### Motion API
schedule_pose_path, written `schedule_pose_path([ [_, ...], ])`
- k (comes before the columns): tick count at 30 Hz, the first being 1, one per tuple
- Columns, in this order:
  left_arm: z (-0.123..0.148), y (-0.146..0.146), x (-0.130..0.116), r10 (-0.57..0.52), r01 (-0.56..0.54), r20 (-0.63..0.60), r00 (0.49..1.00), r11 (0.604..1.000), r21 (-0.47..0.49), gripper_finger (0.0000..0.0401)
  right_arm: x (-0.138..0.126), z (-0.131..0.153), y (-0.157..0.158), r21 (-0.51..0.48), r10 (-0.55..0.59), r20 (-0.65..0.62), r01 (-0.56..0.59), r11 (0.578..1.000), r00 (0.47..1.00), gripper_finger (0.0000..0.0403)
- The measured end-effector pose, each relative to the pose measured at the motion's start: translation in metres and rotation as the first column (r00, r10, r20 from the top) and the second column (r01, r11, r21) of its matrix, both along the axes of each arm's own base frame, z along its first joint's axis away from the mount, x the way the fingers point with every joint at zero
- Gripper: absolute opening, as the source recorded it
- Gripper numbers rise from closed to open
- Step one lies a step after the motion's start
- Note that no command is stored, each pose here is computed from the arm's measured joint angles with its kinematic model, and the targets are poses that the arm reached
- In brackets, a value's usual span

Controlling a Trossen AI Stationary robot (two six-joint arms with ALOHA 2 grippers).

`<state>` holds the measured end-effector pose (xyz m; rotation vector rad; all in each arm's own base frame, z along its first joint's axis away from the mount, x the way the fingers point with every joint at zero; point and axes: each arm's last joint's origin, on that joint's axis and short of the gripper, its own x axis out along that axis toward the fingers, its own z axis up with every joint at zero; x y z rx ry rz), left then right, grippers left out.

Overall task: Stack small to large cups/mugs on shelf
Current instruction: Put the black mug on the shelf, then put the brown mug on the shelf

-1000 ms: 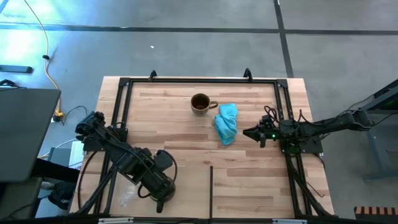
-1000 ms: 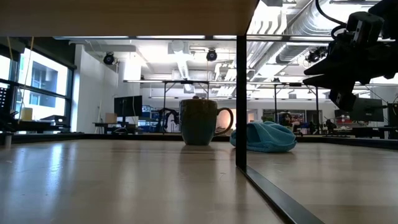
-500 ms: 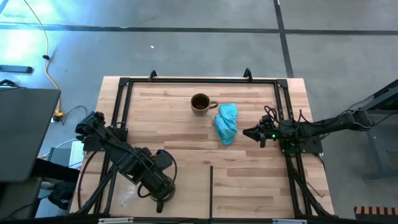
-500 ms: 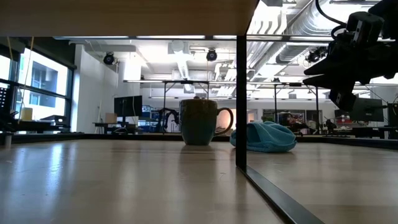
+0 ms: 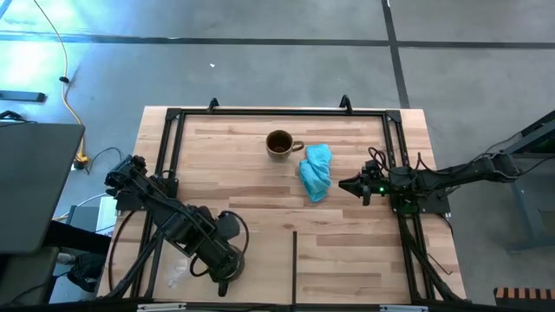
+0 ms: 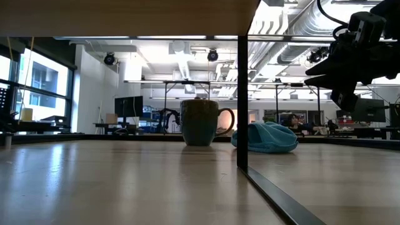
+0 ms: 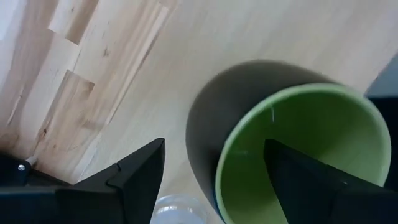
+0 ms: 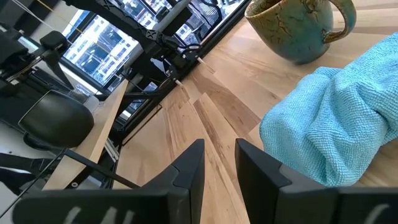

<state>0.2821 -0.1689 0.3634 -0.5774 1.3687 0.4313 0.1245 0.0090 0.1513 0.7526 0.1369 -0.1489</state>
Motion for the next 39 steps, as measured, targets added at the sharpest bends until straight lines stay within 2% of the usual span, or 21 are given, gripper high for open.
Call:
schedule_pose_path([
  [12, 0.002, 0.000, 0.000, -0.119, 0.119, 0.005, 0.993, 0.993, 0.002, 0.0262, 0.000, 0.000, 0.000, 0.004, -0.001, 0.000, 0.001, 1.000, 1.000, 0.0081],
  [20, 0.024, 0.005, 0.001, -0.141, 0.143, 0.090, 0.986, 0.989, -0.020, 0.0262, 0.000, 0.000, 0.000, 0.022, -0.004, 0.002, 0.004, 1.000, 1.000, 0.0081],
  [25, 0.043, 0.011, 0.001, -0.189, 0.197, 0.165, 0.968, 0.980, -0.034, 0.0262, 0.000, 0.000, 0.000, 0.022, -0.004, 0.002, 0.004, 1.000, 1.000, 0.0081],
  [30, 0.066, 0.020, 0.000, -0.293, 0.308, 0.265, 0.919, 0.951, -0.016, 0.0262, 0.000, 0.000, 0.000, 0.022, -0.003, 0.002, 0.003, 1.000, 1.000, 0.0081],
  [35, 0.088, 0.037, 0.000, -0.412, 0.411, 0.357, 0.838, 0.908, 0.083, 0.0262, 0.000, 0.001, 0.001, 0.031, 0.022, 0.009, -0.022, 0.999, 1.000, 0.0081],
  [37, 0.094, 0.044, 0.000, -0.474, 0.456, 0.371, 0.798, 0.878, 0.142, 0.0262, 0.000, 0.001, 0.001, 0.034, 0.032, 0.009, -0.032, 0.999, 0.999, 0.0081],
  [39, 0.096, 0.049, 0.000, -0.553, 0.516, 0.365, 0.749, 0.832, 0.202, 0.0262, 0.000, 0.001, 0.001, 0.063, 0.037, 0.011, -0.037, 0.997, 0.999, 0.0081],
])
